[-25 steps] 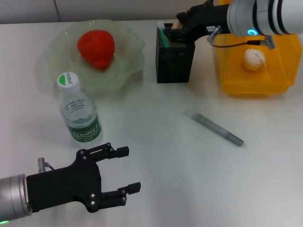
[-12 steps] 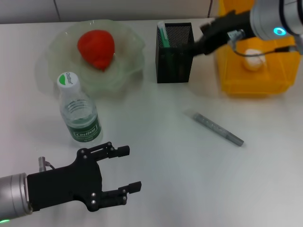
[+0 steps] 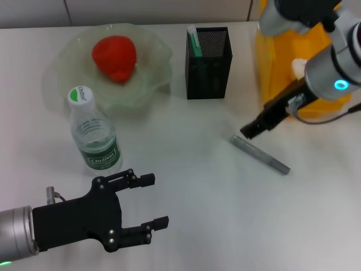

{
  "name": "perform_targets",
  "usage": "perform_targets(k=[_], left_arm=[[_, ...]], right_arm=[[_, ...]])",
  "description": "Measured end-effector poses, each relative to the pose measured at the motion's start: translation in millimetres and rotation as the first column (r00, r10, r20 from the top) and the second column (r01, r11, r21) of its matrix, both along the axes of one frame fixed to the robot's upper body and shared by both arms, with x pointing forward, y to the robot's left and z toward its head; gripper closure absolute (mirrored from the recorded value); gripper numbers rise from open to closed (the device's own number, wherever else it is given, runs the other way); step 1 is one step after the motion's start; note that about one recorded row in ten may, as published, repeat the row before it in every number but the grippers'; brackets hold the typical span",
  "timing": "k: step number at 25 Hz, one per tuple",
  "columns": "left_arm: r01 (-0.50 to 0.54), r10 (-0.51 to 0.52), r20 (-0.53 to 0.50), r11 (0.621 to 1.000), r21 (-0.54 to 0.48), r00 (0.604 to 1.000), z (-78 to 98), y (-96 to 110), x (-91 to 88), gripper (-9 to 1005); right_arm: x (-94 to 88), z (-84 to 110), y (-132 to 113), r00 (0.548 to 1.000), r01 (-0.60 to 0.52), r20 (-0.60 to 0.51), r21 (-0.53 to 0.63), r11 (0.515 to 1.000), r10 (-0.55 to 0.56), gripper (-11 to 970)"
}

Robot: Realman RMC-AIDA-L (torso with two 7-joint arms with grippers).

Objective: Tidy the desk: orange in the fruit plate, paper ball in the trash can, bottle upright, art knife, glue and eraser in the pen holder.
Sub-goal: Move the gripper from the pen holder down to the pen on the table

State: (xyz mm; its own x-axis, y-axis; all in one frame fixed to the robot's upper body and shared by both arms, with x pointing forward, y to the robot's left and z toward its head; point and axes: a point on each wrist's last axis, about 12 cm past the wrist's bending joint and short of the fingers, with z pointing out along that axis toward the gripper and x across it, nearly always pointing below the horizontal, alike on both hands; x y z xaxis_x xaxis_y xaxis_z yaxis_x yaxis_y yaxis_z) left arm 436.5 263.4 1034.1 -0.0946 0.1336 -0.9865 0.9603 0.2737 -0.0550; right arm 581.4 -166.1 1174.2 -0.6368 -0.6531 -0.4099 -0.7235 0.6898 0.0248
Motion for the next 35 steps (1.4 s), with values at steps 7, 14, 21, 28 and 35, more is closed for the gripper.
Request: perform_targets(k=[7, 14, 21, 28, 35], left_arm=[[0.001, -0.001, 0.003, 1.000, -0.001, 1.000, 0.1, -1, 0.4, 226], [0.001, -0.001, 0.001, 1.000, -0.001, 1.000, -0.7, -1, -0.4, 226], [0.002, -0.002, 0.004, 1.000, 0.000, 1.000, 0.1, -1, 0.4, 226], [0.002, -0.002, 0.004, 1.000, 0.000, 1.000, 0.4, -1, 0.7, 226], [0.002, -0.002, 0.005, 1.000, 0.001, 1.000, 0.7, 0, 0.9, 226]], right_arm=[[5.3, -22.0, 5, 0.998, -0.015, -0.059, -0.031, 0.999, 0.013, 173], [9.6, -33.8, 5, 0.997, -0.005, -0.076, -0.044, 0.999, 0.001, 174], [11.5, -42.0, 7, 0.995, -0.012, -0.098, -0.064, 0.998, 0.006, 199], [11.9, -46.4, 9, 0.994, -0.025, -0.107, -0.073, 0.997, 0.017, 411], [13.9, -50.9, 9, 0.992, -0.022, -0.123, -0.085, 0.996, 0.012, 606]])
